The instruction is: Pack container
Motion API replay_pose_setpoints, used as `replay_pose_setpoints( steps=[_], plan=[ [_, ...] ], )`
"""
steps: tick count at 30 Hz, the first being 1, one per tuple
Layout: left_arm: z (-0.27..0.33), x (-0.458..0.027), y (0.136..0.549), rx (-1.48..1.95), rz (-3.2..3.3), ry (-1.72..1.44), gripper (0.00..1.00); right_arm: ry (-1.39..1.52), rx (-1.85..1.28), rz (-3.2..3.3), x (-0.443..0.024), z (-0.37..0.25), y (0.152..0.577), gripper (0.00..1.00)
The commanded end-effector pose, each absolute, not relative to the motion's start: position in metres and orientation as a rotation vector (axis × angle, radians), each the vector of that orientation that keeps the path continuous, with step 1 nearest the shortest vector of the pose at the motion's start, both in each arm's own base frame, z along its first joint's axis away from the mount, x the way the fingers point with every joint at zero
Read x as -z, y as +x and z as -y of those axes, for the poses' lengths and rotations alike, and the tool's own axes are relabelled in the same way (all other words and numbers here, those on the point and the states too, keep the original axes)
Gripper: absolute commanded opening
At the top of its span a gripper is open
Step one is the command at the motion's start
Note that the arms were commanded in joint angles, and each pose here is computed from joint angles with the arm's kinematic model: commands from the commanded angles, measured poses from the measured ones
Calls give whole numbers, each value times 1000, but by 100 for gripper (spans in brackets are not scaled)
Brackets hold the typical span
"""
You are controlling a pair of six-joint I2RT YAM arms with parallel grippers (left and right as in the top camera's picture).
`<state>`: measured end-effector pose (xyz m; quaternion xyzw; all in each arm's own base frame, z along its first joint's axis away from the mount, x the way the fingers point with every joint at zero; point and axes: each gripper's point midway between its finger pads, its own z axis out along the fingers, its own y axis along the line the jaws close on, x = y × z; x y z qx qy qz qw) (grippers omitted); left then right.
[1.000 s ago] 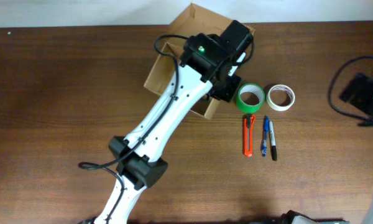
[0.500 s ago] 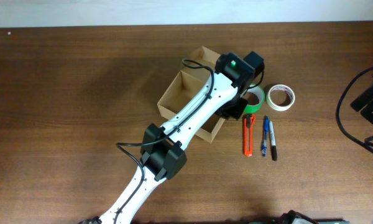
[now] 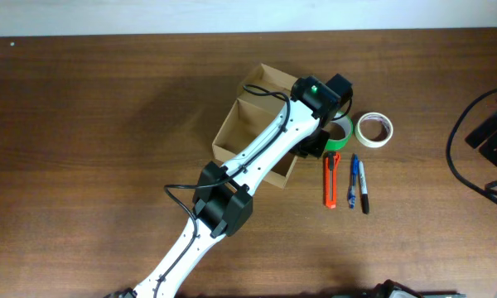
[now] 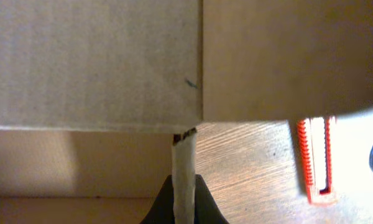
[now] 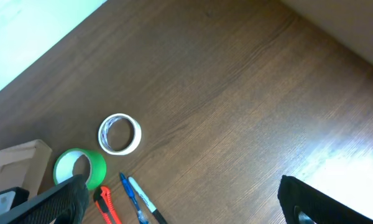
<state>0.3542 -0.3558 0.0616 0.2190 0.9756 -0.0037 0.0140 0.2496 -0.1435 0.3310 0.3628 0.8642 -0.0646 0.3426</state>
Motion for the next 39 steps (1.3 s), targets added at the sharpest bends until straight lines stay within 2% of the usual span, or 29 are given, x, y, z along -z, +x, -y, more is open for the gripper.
replay_pose_setpoints(
  steps=[1, 8, 9, 10, 12, 13, 16, 21, 28, 34, 39],
  plan=[
    [353, -52, 372, -21, -3023, 526, 2, 946, 150, -2233, -335, 142, 250, 99],
    [346, -53, 390, 8, -3001, 471, 2, 937, 126, -2235, -335, 139, 252, 99],
    [345, -53, 392, 8, -3000, 472, 5, 937, 126, -2235, -335, 139, 252, 99],
    [343, -53, 393, 7, -2999, 479, 12, 937, 126, -2235, -335, 139, 252, 99],
    [341, -53, 395, -2, -2990, 521, 45, 937, 126, -2236, -335, 139, 252, 99],
    [339, -53, 396, -22, -2983, 533, 56, 936, 126, -2235, -335, 139, 252, 99],
    [331, -59, 398, -87, -2956, 579, 75, 937, 126, -2235, -335, 139, 252, 99],
    [319, -94, 408, -160, -2863, 608, 77, 936, 126, -2235, -335, 139, 252, 99],
    [297, -207, 416, -149, -2634, 498, 82, 941, 126, -2245, -331, 142, 257, 99],
    [239, -320, 422, -215, -2371, 285, 86, 947, 122, -2288, -320, 143, 263, 99],
    [161, -387, 420, -292, -2250, 128, 87, 751, 118, -2376, -316, 114, 282, 99]
  ],
)
